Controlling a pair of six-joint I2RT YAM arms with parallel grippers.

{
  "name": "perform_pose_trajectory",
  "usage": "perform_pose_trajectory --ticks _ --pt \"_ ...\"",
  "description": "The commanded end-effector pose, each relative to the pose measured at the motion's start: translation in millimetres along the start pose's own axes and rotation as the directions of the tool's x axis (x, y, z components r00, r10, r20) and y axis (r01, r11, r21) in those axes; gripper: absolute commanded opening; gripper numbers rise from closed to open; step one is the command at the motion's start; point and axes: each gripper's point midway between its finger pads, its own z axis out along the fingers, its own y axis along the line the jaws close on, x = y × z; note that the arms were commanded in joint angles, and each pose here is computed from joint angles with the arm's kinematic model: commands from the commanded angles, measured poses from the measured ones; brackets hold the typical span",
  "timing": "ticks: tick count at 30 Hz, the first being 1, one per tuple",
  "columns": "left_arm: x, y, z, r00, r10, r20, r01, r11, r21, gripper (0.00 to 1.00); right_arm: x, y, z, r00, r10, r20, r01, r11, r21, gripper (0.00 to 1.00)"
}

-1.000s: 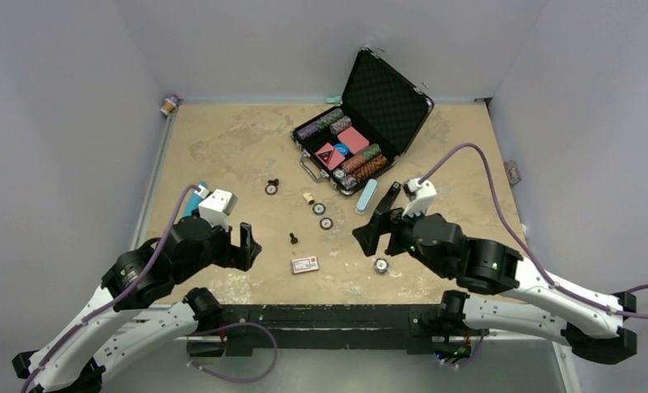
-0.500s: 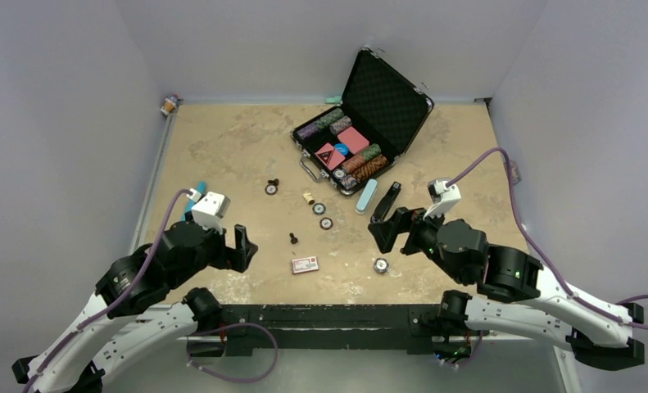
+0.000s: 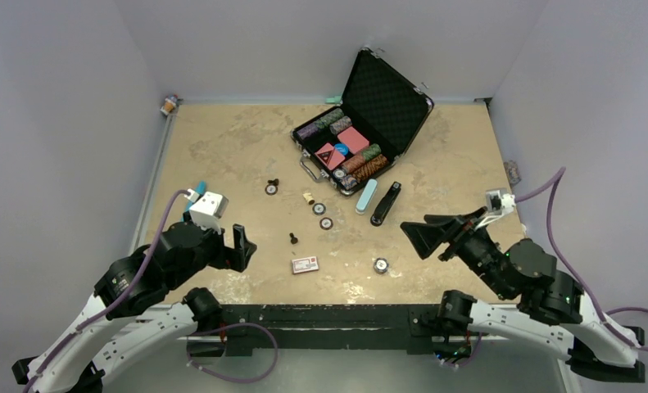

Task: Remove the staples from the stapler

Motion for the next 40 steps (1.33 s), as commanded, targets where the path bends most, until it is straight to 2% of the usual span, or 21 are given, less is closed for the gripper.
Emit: perform_pose_trajectory --ticks 1,8,40 --pt "-7.1 1.5 0.1 0.999 0.001 0.036 0.0 1.0 -0.007 0.95 -13.0 -4.0 -8.3 0.993 0.055 0.106 -0.05 0.998 -0.048 0.99" --pt "-6.7 2.0 0.7 0.999 0.002 0.033 -0.002 1.0 -0.012 0.94 -22.0 -11.0 -17.8 0.982 0.094 0.161 -0.086 0.994 -0.061 0.99" --pt "-8.0 3.9 -1.7 0.999 -0.005 0.047 0.006 1.0 -0.014 0.93 -9.5 -8.5 -4.1 0.994 0.038 0.101 -0.037 0.999 -0.016 0.99"
